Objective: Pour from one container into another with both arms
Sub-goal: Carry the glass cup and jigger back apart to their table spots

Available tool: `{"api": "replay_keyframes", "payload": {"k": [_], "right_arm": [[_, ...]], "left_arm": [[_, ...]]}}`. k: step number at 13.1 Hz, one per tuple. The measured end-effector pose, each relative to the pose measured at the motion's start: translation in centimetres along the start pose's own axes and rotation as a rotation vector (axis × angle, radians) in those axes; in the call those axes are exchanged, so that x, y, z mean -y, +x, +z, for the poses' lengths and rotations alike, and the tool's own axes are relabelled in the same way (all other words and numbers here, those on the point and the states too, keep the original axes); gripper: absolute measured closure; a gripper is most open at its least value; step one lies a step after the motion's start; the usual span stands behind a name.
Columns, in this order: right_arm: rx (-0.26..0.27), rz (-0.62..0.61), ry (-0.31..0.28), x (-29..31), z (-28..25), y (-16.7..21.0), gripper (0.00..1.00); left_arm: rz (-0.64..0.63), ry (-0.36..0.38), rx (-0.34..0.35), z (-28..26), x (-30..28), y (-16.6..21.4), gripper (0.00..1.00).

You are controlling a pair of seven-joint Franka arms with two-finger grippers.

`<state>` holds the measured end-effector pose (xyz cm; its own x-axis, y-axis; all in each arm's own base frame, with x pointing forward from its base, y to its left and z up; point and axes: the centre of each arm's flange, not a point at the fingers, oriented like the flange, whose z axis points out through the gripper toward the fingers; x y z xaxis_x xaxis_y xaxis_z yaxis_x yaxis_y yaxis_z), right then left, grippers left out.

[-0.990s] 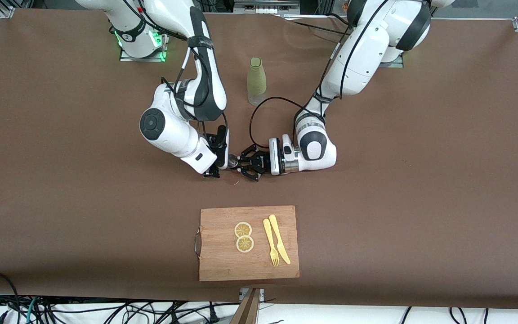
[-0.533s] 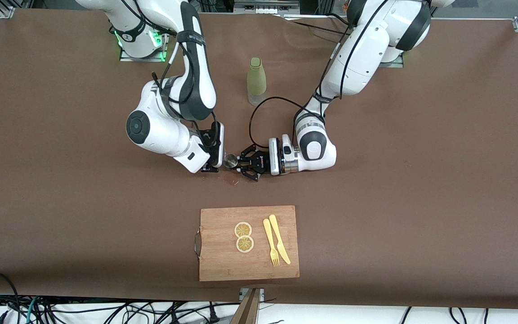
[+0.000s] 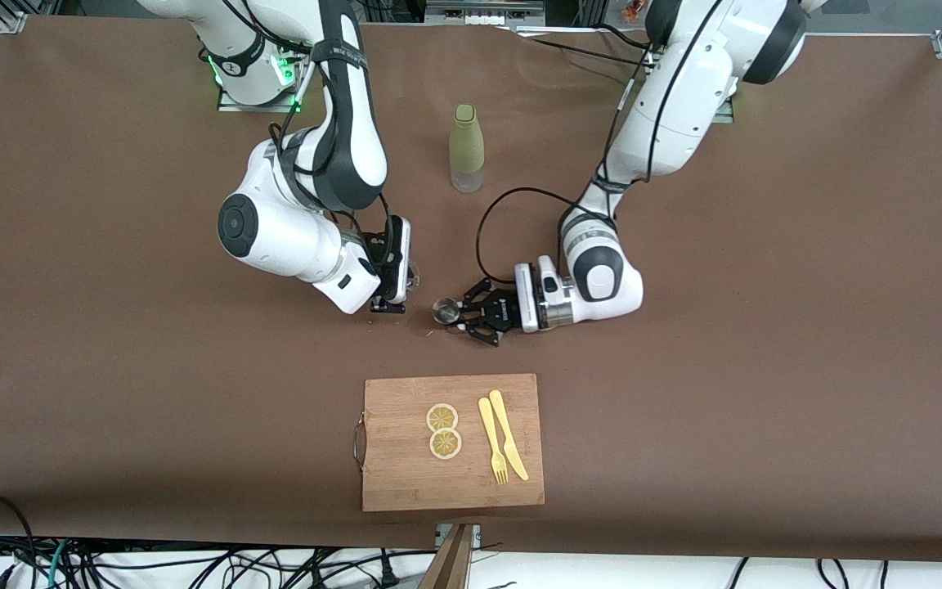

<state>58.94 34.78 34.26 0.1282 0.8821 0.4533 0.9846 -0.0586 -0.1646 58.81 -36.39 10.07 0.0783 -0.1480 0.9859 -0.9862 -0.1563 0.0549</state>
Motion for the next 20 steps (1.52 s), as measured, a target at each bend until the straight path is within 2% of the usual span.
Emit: {"api": "replay_keyframes", "payload": {"k": [2,4,6,8,10,12,14,17,20], "right_arm": [[-0.043,0.026,0.024,-0.7,-1.3,-0.9,0.87],[-0.1,0.052,0.039,-2.3,-3.8,-2.2,0.87],[-0.181,0.066,0.067,-3.7,-6.5,-3.9,0.87],[-0.265,0.048,0.095,-5.0,-8.3,-6.4,0.87],[-0.346,0.007,0.131,-6.0,-9.3,-9.3,0.87],[-0.436,-0.058,0.156,-6.9,-10.3,-12.2,0.87],[-0.503,-0.147,0.156,-7.7,-11.1,-15.7,0.87],[-0.591,-0.282,0.135,-8.9,-10.8,-22.0,0.87],[-0.682,-0.368,0.128,-9.8,-6.8,-29.3,0.87]], "left_arm": [[0.022,-0.008,0.007,-3.8,0.9,0.5,0.79],[0.03,-0.025,-0.014,-7.4,1.0,-0.2,0.79],[0.021,-0.057,-0.013,-11.8,0.2,-1.6,0.79],[0.047,-0.127,0.026,-18.2,0.6,-2.0,0.79],[0.067,-0.184,0.042,-26.5,1.7,-1.9,0.79],[0.093,-0.196,0.076,-35.6,2.4,-2.1,0.79],[0.105,-0.209,0.099,-42.0,1.8,-2.8,0.79],[0.085,-0.229,0.11,-48.3,-0.1,-4.1,0.79],[0.078,-0.218,0.094,-52.6,-1.8,-5.4,0.79]]}}
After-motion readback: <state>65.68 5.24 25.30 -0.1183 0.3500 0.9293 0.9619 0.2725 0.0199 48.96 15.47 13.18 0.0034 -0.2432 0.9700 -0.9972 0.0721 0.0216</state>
